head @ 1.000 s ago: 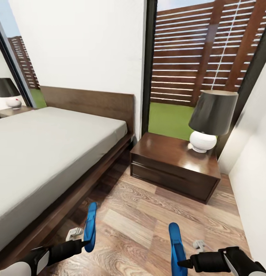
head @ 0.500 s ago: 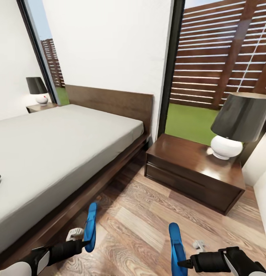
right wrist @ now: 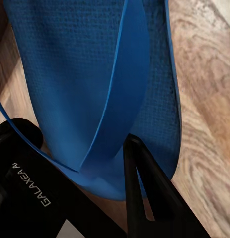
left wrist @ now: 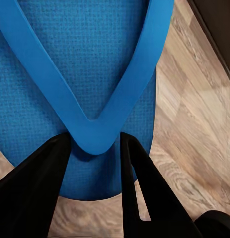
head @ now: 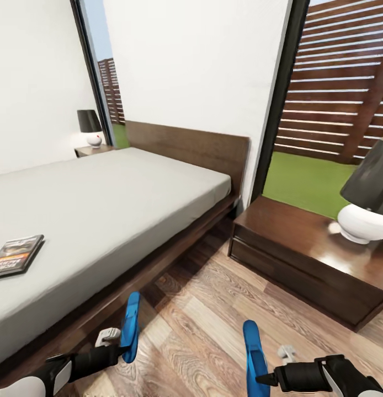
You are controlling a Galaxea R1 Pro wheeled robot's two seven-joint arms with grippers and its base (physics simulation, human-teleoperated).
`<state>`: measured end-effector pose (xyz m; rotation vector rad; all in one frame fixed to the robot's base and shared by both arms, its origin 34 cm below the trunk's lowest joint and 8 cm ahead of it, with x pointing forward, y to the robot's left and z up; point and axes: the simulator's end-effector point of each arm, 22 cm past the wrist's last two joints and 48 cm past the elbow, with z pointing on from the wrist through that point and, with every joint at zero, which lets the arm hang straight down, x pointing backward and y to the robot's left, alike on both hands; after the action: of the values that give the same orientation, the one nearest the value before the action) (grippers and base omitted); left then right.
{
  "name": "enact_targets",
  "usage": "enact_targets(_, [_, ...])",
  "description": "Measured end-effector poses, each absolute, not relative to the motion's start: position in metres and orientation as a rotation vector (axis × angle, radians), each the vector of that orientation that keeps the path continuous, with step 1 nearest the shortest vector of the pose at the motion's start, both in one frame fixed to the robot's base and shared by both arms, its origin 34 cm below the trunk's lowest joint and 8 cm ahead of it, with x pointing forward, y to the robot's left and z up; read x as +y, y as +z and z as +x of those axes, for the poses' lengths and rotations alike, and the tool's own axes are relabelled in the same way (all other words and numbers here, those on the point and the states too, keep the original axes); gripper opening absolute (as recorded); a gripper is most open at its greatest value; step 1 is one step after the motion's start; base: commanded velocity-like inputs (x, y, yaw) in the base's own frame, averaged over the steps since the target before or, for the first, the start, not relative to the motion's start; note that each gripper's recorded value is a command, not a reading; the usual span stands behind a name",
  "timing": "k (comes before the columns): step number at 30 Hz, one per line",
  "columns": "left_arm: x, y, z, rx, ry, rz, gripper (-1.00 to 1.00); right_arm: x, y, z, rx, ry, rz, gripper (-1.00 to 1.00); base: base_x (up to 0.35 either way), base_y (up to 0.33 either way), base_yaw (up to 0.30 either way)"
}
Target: In the bedroom, move the book from the bed onto either nightstand, and place the two sandals side by side next to the bed.
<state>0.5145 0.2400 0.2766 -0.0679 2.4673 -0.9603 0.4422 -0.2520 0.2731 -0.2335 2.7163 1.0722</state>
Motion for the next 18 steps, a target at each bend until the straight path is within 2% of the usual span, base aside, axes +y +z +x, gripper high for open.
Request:
enact_targets(6, [0.2312, 0.2767, 0.5145, 2.464, -0.976, -0.066, -1.00, -0.2519, 0.2732, 0.4417, 2.717, 1.075, -0.233, -1.00, 0.000, -0.236, 0.079])
enact_targets(13, [0.2305, 0.2768, 0.5145, 2.463, -0.977, -0.065, -1.00, -0.2518, 0.2732, 0.4418, 2.716, 1.075, -0.233, -1.00, 0.000, -0.068, 0.005])
enact_targets(18, [0.2298, 0.2765, 0.5144, 2.464, -0.977, -0.065, -1.00, -0.2519, 0.2733, 0.4419, 2.716, 1.075, -0.233, -1.00, 0.000, -0.208, 0.000])
